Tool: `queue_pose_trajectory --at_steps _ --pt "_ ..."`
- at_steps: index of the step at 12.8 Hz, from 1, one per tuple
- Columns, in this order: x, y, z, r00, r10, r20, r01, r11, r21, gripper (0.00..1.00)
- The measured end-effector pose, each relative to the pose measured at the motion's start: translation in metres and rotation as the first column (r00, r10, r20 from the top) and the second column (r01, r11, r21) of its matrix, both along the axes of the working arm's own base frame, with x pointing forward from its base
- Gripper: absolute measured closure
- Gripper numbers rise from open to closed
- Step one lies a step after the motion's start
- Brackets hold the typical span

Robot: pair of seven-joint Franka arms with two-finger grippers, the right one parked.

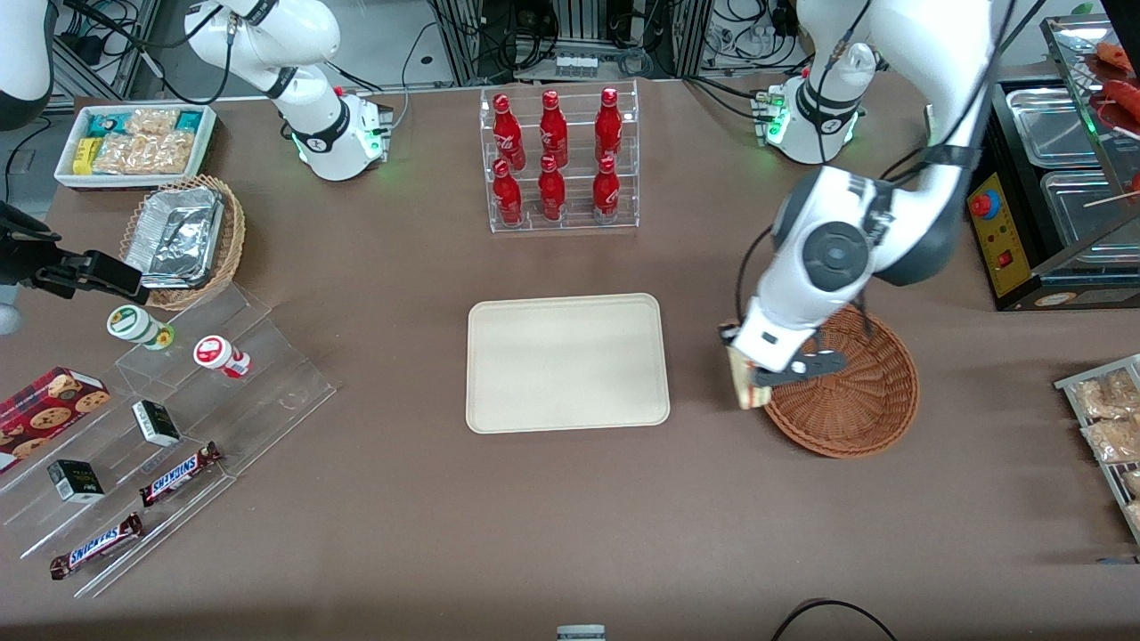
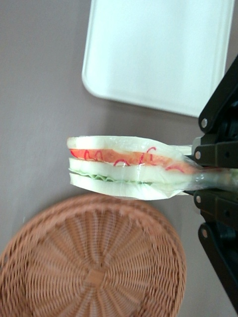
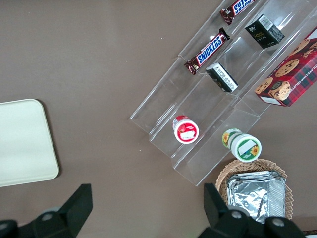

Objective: Place sandwich from basket to tray
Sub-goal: 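Carry the sandwich with the left gripper over the cream tray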

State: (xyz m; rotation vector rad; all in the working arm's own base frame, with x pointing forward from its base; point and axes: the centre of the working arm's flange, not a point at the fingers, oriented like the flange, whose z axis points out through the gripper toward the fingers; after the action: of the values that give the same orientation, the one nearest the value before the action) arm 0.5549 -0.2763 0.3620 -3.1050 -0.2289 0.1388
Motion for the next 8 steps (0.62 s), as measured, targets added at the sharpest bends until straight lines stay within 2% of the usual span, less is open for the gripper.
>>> queue_pose_trajectory --at_steps 3,8 --pt "-0.01 -0.069 -0.015 0.999 -0.034 0.0 0.034 0.999 -0.003 0.85" --pt "-0.015 -0.159 -0.043 1.0 -0.028 -0.009 0.028 1.0 -0.006 0.85"
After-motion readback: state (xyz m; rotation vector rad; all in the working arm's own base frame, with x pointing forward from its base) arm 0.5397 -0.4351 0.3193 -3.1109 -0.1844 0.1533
